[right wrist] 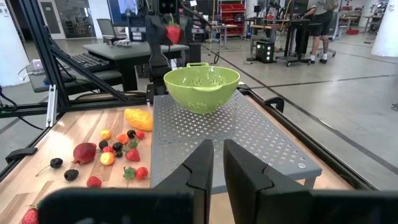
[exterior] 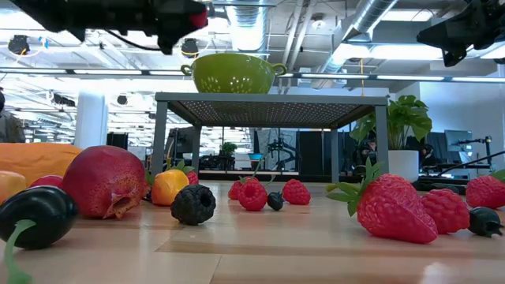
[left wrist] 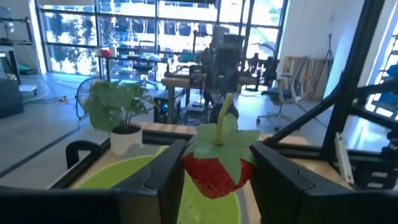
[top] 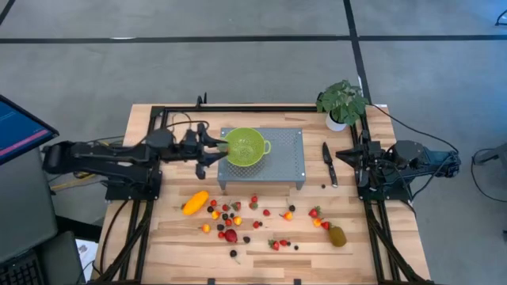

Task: Pick & Place Fruit
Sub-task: Put the strawberry into the green strainer bowl on the shelf

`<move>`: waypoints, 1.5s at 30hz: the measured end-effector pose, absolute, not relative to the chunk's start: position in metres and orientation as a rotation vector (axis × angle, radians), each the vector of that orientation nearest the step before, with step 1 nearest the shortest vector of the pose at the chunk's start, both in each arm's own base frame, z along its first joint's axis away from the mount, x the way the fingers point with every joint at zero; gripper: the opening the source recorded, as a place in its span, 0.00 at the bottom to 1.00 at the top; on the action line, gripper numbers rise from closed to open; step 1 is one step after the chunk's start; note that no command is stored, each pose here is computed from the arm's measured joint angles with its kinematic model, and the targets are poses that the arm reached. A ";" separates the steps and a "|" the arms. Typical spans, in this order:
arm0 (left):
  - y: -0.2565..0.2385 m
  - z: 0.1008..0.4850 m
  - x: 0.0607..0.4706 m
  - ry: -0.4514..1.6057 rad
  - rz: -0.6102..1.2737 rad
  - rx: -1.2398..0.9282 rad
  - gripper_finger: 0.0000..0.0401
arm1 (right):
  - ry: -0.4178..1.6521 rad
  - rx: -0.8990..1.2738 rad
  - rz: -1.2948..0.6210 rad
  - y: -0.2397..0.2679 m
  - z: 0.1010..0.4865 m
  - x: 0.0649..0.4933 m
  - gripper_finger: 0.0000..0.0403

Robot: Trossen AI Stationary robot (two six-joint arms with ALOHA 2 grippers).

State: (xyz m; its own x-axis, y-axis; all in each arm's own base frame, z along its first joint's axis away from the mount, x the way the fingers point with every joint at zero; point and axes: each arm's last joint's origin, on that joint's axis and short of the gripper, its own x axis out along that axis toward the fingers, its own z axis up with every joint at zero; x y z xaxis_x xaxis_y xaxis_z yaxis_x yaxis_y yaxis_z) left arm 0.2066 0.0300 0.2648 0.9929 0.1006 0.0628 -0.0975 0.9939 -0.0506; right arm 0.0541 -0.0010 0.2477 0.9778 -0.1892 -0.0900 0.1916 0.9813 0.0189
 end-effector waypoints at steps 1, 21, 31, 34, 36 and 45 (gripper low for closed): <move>0.031 0.262 0.210 -0.055 0.101 -0.046 0.38 | 0.088 0.028 -0.192 -0.001 0.248 0.054 0.08; 0.035 0.241 0.225 0.054 0.159 0.020 0.39 | 0.088 0.028 -0.193 -0.001 0.248 0.054 0.08; 0.035 0.237 0.228 0.075 0.158 0.017 0.51 | 0.088 0.028 -0.192 -0.001 0.248 0.054 0.08; 0.035 0.240 0.226 0.064 0.158 0.017 0.57 | 0.088 0.028 -0.192 -0.001 0.248 0.054 0.08; 0.032 0.246 0.222 0.029 0.150 0.017 0.60 | 0.088 0.028 -0.192 -0.001 0.248 0.054 0.08; 0.008 0.277 0.196 -0.120 0.048 0.025 0.66 | 0.088 0.028 -0.193 -0.001 0.248 0.054 0.08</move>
